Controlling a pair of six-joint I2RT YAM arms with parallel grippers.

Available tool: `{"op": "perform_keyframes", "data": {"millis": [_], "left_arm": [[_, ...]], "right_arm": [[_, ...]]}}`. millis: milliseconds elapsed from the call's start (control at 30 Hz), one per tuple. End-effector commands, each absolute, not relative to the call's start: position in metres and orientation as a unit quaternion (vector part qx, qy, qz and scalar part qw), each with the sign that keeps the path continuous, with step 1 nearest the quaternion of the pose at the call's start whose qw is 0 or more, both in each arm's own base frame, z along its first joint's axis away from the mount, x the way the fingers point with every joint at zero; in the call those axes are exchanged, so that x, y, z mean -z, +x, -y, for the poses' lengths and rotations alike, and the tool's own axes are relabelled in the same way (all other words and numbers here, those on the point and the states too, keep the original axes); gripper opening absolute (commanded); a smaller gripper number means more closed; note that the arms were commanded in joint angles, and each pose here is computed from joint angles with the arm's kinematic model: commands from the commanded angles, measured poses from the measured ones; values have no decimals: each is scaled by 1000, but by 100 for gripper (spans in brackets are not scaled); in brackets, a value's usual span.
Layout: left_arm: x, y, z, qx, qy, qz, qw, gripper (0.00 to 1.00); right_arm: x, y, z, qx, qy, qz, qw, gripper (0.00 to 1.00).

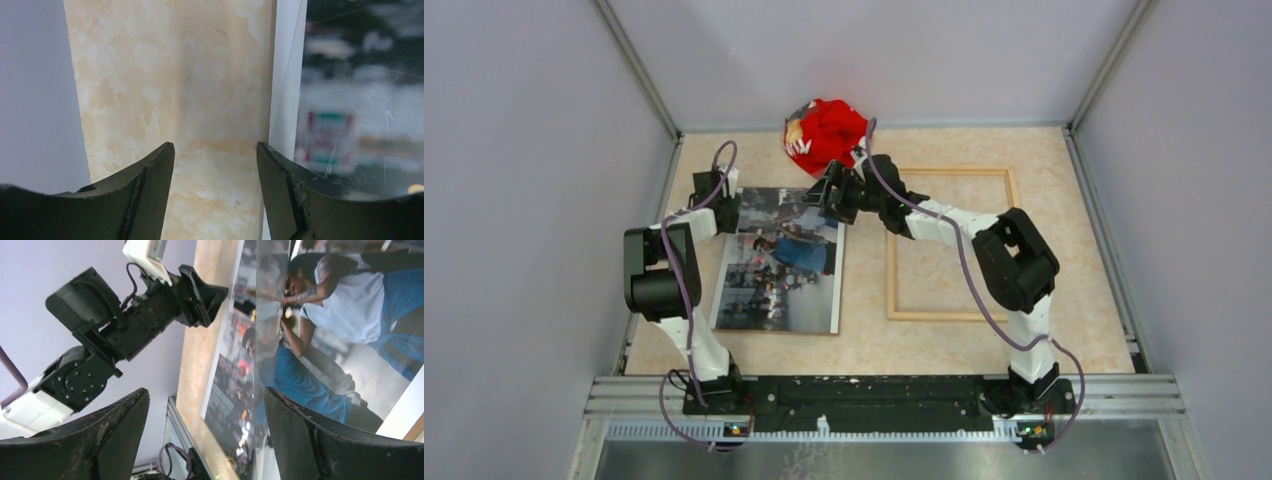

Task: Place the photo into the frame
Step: Pick up the photo frame item at the center of the board.

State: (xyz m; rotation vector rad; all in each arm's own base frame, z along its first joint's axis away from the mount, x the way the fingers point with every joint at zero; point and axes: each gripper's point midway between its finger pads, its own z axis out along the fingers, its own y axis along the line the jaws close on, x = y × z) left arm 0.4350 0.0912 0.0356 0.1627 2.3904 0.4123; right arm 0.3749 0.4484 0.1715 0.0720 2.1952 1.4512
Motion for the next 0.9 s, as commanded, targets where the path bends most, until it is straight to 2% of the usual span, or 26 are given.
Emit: {"op": "perform_keyframes", "data": {"millis": [0,133,233,467,600,733,833,867], "left_arm": [[8,393,-67,-110,89,-953,266,69],[9,394,-67,-111,88,-954,265,69],[9,394,-68,-111,87,-954,265,69],[6,396,-67,-109,85,-954,264,69],[7,395,-67,-109,85,-955,262,69],[3,395,-68,-110,85,-955,262,69],[-4,398,-66,-103,86,-955,263,71],[-10,399,-65,-98,86,-956,263,73]], "right_arm": [[-178,369,-453,-560,21,-792,242,84],[-162,366,-448,-547,25,-803,236,83],[-156,364,-448,-545,26,-805,232,78],[-118,351,-451,-507,30,-835,212,73],[-102,347,-450,-496,43,-843,204,44],[-108,353,-442,-476,48,-851,218,10],[-125,362,-432,-467,47,-851,237,1],[-136,367,-428,-469,46,-848,244,0]]}}
